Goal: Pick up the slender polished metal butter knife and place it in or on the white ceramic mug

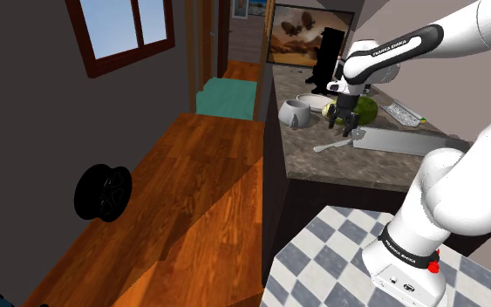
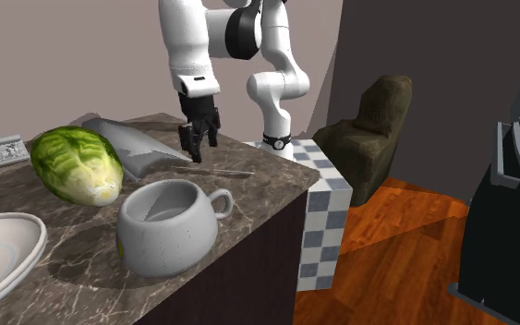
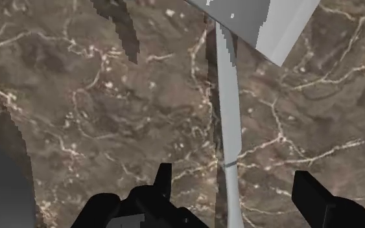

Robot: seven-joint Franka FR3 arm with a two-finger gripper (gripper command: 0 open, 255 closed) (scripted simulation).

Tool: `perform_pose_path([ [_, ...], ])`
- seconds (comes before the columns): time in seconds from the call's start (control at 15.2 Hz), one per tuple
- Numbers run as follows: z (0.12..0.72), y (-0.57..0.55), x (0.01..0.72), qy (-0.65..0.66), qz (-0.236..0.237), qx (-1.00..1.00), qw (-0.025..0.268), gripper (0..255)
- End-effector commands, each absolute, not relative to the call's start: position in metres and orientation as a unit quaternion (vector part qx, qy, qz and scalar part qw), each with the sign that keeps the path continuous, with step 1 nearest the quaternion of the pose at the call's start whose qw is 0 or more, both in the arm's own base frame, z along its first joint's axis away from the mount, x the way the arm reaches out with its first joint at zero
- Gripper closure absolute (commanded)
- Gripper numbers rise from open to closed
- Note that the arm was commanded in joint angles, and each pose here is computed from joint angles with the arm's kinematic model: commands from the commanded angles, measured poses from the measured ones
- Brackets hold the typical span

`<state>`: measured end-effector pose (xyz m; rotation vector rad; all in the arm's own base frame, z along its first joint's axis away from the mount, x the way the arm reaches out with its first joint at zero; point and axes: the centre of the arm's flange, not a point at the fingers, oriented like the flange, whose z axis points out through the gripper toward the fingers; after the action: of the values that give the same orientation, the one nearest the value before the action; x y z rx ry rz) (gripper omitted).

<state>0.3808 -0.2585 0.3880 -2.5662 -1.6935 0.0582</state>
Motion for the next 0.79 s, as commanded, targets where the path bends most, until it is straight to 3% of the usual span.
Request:
perform_pose_path([
  [0.0,0.374,-0.252,0.389,-0.615,0.000,-0.783,0.087,0],
  [0.73,0.333,-0.246,0.385,-0.619,-0.001,-0.780,0.091,0],
])
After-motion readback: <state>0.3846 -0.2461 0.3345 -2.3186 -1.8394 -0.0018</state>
